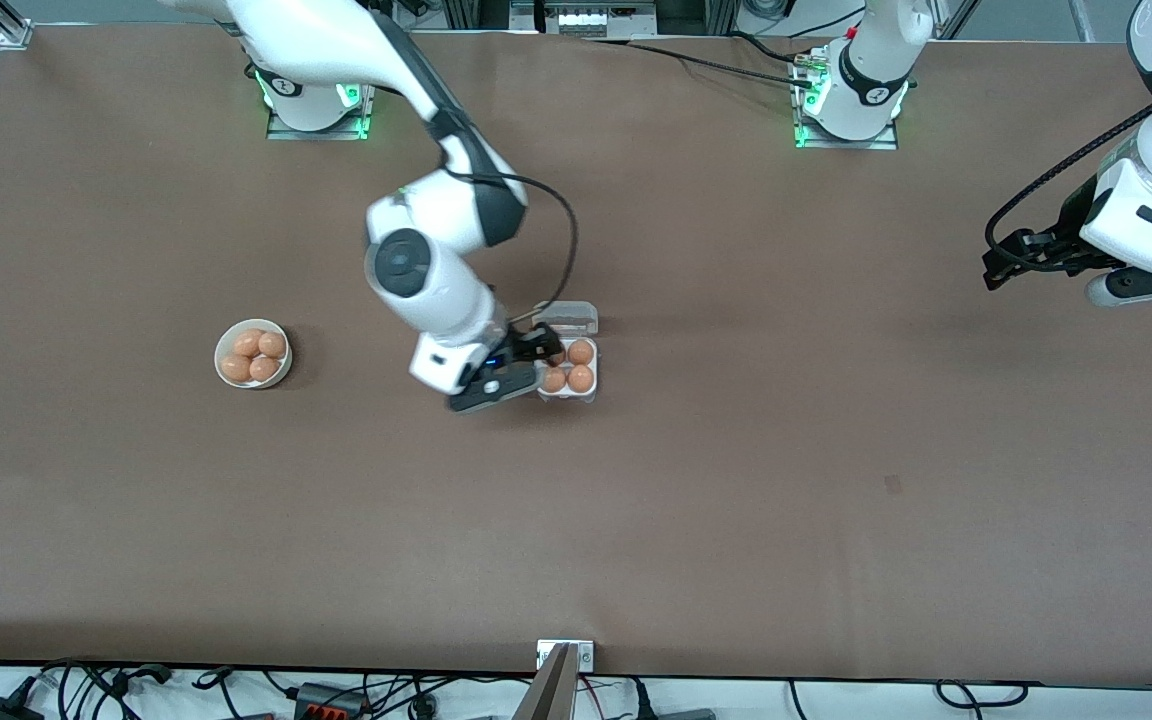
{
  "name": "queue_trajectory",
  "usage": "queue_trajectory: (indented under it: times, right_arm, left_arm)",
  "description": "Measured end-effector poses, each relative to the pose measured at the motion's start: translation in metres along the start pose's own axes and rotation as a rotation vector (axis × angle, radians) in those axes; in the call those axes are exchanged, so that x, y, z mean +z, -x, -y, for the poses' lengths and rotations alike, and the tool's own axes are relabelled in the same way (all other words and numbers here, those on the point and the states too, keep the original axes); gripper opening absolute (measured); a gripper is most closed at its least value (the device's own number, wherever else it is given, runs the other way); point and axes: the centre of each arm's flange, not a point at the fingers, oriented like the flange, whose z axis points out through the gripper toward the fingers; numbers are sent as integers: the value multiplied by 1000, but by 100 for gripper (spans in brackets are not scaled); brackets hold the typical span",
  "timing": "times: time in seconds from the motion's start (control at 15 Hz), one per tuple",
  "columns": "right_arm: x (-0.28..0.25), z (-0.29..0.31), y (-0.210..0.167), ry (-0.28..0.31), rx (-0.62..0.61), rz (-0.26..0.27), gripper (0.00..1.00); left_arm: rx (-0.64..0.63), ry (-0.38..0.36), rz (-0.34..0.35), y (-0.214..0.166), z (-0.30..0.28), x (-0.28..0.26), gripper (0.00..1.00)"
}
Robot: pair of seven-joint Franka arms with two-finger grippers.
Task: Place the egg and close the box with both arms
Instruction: 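Withdraw the right gripper to rest while the left gripper approaches the box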
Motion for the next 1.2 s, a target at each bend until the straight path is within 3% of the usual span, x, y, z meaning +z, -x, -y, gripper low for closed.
queue_trajectory:
  times: [0.13,0.33,0.67,0.8,0.87,1.07,1.2]
  right_arm:
    - [-54,-47,-11,35,66,23,100]
    - [-111,-132,-15,90,188,17,100]
    - [-150,-208,-4,132,306,50,100]
    - [-158,-222,-3,143,331,44,100]
    - [-163,-231,-2,144,345,37,100]
    - [-195,-262,-3,132,376,35,100]
    - [-230,-284,-2,165,375,21,100]
  left_arm:
    - [0,0,0,0,0,0,100]
    - [7,-1,9,2,-4,1,100]
    - [90,-13,65,11,-48,1,100]
    - [113,-10,92,13,-62,1,86]
    - [118,5,107,13,-68,2,71]
    - [153,38,132,19,-94,6,43]
    - [204,40,144,31,-126,8,22]
